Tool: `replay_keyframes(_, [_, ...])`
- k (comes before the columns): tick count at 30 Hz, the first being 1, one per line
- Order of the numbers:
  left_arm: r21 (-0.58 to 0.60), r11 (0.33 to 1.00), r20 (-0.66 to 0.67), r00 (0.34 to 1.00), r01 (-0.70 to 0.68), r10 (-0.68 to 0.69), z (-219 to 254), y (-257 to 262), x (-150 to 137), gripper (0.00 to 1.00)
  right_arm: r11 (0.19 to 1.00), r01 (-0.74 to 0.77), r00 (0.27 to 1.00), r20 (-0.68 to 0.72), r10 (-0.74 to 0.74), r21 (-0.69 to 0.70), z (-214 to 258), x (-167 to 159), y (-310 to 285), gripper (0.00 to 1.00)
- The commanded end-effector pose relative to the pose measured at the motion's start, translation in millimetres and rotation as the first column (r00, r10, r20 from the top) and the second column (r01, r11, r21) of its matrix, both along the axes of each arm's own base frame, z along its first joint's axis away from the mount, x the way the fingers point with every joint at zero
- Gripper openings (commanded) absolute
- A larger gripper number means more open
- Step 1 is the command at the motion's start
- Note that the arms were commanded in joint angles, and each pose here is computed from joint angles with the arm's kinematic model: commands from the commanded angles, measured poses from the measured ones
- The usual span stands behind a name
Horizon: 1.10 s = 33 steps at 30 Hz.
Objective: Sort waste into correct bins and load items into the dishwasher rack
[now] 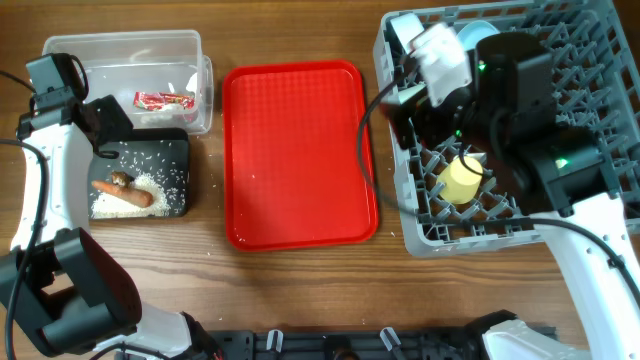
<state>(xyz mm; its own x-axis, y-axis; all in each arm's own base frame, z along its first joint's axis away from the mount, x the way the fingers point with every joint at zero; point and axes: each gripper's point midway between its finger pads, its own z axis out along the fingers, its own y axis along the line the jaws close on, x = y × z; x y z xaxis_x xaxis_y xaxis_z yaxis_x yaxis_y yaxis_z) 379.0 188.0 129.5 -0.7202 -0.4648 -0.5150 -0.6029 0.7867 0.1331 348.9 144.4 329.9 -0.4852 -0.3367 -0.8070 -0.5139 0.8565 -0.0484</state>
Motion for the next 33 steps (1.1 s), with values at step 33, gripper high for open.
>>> replay_keyframes(33, [0.021,0.999,0.04,0.999,-0.026,0.025,15.7,5.3,1.5,1.0,0.858,0.33,0.765,0.421,-0.487,0.393,-161.6,-100.7,-129.5,0.99])
